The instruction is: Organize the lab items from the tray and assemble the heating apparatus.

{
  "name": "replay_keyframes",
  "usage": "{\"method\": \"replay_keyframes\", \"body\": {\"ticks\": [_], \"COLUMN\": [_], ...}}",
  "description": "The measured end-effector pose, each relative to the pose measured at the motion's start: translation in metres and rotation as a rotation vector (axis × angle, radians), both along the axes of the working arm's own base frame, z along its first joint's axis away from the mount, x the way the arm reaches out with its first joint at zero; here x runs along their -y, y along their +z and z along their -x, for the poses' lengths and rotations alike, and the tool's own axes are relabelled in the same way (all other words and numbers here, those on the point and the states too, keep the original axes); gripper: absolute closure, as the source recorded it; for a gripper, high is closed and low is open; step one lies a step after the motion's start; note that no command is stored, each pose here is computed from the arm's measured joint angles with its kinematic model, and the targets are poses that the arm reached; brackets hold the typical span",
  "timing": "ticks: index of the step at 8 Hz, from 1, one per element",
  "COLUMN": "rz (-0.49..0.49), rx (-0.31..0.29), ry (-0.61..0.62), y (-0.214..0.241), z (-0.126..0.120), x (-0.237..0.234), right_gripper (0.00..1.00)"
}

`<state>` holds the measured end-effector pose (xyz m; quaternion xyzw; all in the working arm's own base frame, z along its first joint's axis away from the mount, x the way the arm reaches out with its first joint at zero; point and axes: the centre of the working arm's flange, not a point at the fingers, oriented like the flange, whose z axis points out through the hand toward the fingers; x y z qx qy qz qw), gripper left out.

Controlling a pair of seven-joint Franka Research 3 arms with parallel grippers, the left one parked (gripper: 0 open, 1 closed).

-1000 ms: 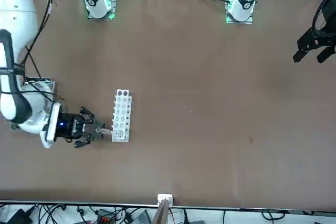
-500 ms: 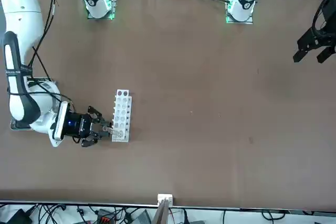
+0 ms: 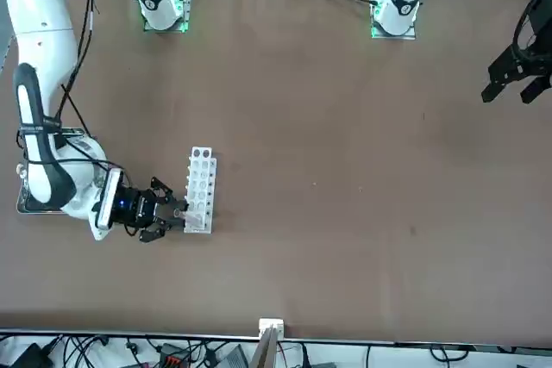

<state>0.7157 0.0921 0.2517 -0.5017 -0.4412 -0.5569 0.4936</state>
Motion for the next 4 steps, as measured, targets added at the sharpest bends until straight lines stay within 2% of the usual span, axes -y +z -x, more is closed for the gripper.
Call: {"method": "replay_keyframes", "body": {"ticks": [4], "rz": [0.003], "rx": [0.03], "ry": [-0.008], "y": [-0.013], "z": [0.002], "x": [0.003], "right_gripper": [0.78]}}
